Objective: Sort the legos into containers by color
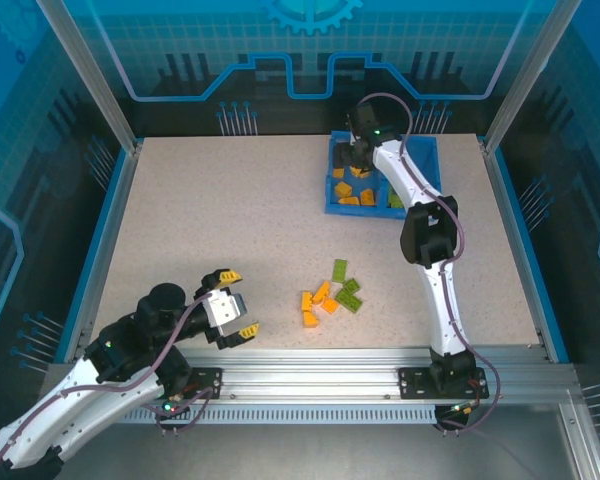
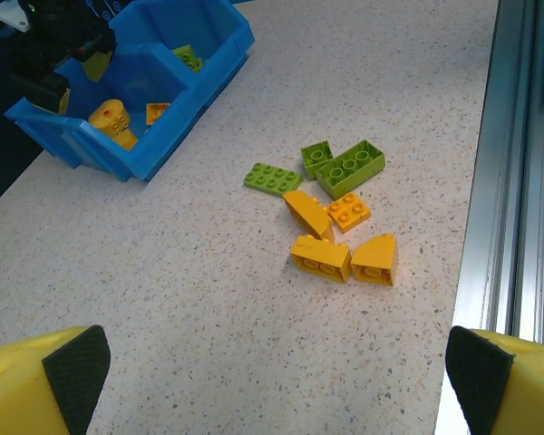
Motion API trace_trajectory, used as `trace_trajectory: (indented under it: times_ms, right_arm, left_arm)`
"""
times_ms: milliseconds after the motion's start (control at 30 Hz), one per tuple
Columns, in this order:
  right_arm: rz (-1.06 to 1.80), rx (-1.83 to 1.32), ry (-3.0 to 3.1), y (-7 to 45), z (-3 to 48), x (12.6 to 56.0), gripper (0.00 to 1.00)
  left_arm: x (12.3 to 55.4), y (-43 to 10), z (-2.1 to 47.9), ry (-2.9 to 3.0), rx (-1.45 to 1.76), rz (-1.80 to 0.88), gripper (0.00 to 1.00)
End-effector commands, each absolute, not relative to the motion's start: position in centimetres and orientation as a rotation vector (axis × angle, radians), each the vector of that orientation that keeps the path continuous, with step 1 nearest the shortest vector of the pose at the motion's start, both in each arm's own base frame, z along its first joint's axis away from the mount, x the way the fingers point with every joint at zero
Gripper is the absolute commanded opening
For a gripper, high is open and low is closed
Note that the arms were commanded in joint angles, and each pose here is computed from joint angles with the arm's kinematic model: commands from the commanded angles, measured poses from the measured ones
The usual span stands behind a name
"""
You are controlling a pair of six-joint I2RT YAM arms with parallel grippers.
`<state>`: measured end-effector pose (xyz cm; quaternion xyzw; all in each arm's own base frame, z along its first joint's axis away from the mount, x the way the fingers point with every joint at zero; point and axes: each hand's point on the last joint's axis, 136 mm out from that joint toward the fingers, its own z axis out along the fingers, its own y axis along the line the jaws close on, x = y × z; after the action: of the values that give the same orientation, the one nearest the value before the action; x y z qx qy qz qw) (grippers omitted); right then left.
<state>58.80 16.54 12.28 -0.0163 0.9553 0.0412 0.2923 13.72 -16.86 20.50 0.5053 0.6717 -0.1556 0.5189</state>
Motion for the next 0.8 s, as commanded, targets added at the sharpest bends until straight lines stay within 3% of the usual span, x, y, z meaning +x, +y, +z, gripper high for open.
trace_trajectory:
  times_ms: [0,200,367,567,767]
  right_arm:
    - [0.170,-0.047,2.469,16.5,19.0,57.5,0.78]
    - [0.235,-0.092,2.420,17.3,23.7,51.9,0.78]
    - [0.312,-0.123,2.377,17.2,25.5,43.5,0.78]
    - [0.405,-0.148,2.420,17.2,21.5,32.7,0.78]
    - [0.444,-0.092,2.562,17.9,15.7,26.7,0.79]
  left_arm:
    - [14.1,-16.8,20.8,1.588,1.192,-0.360,0.99]
    - [14.1,-16.9,20.6,1.582,1.199,-0.359,0.99]
    - [14.3,-17.2,20.3,1.585,1.210,-0.360,0.99]
    - [14.2,-18.7,19.3,1.724,1.228,-0.484,0.99]
    - [14.3,-22.0,22.0,1.844,1.219,-0.690,0.99]
